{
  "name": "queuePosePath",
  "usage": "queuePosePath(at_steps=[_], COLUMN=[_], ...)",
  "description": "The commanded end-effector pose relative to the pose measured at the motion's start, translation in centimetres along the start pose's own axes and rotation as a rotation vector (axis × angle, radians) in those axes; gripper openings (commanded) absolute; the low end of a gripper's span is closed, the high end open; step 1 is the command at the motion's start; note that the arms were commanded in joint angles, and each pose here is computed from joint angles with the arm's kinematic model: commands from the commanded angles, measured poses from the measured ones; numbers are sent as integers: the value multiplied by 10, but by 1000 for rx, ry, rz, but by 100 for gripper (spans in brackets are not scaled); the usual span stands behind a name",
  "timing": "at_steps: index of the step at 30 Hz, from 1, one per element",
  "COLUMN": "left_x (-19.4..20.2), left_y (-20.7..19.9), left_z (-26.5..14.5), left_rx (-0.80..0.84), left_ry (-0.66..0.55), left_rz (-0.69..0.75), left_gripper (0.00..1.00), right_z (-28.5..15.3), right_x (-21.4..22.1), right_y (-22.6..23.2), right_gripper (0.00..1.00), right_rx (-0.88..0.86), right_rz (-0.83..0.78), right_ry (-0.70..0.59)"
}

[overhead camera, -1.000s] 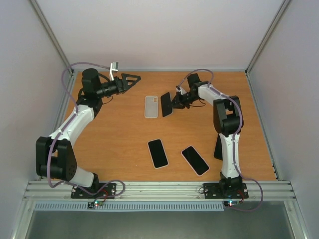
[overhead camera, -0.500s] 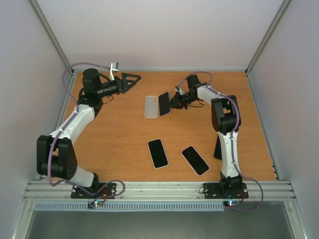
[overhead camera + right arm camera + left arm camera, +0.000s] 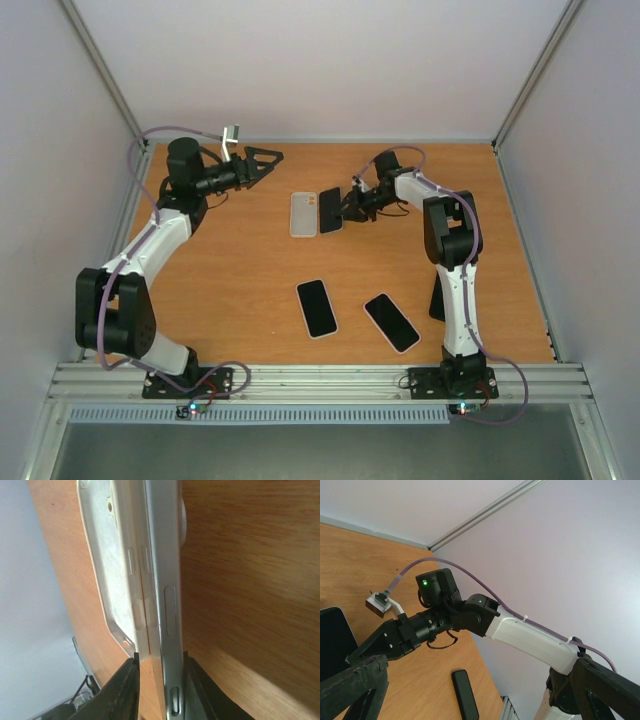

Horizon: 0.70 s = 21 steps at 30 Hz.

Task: Take the phone out of the phone case
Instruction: Place the phone at the center of the board.

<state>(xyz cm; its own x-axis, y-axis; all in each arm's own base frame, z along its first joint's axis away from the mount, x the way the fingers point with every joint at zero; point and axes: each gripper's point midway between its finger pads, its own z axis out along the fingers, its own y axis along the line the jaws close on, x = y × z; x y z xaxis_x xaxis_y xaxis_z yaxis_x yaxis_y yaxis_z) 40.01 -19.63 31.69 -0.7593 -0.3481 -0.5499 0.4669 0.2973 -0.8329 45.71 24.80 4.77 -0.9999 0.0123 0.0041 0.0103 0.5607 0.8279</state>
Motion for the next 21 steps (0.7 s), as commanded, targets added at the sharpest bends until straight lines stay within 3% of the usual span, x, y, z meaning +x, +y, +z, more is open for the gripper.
queuePosePath(at_steps=[1,21], left_x=[-12,-7], left_y=[-11,-7], left_z=[0,-2], left_rx=[35,13], left_ry=[-25,-19], left_rz=[59,45], left_gripper=[99,99], right_z=[-3,-4], right_x=[4,6], right_y=[-2,0], right_gripper=[26,55], right_rx=[16,151], right_rz=[-3,-88], right_ry=[14,13])
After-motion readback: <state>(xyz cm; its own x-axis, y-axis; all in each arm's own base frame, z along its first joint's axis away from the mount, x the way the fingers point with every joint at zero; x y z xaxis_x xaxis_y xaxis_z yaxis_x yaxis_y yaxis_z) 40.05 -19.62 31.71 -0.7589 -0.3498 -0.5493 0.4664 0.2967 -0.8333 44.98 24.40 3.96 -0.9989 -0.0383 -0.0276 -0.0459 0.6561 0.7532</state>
